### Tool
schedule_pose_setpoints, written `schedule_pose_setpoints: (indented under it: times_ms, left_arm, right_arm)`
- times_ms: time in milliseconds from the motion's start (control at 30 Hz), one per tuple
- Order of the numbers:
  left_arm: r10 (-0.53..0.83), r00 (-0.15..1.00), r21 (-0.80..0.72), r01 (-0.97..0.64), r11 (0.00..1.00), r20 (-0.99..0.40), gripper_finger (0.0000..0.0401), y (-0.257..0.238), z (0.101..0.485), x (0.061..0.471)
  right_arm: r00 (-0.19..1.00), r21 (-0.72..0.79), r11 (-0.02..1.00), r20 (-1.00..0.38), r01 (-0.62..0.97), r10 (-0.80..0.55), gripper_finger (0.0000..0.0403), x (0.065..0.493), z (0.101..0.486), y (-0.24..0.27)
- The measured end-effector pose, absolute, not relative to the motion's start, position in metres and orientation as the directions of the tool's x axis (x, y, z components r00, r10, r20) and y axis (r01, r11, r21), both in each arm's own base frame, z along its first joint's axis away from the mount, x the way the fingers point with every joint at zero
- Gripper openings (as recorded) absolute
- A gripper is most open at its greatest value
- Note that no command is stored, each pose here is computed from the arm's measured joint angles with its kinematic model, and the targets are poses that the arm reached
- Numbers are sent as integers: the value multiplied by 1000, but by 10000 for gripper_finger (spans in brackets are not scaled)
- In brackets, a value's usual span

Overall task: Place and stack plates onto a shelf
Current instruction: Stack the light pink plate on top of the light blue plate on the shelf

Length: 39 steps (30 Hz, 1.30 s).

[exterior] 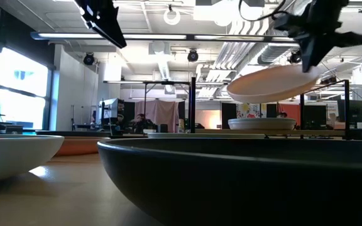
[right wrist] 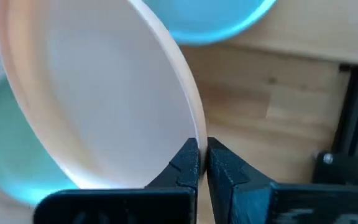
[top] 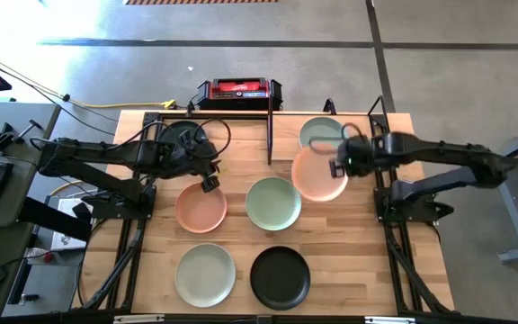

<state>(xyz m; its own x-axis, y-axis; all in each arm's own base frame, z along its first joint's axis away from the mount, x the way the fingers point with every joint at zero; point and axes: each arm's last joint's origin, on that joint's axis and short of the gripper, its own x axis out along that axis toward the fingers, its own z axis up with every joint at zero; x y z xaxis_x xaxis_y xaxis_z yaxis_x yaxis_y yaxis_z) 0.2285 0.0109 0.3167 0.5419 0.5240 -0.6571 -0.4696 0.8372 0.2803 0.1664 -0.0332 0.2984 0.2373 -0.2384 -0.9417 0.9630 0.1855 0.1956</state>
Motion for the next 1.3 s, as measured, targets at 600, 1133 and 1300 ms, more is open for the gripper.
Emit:
schedule_pose_setpoints:
  times_ms: [600,1133,1300]
  left_arm:
    - [619,429,314,-592,743,-658,133,56,317,222]
    - [643,390,312,-636,706,-659,133,70,317,218]
    - [647,383,311,-644,699,-660,133,72,317,217]
  right_arm:
    - [238,266,-45,-914,963,-328,0,127,298,-144]
    - [173,183,-19,-953,983,-248,0,139,266,-184]
    - [160,166,-8,-961,986,-227,0,141,260,-187]
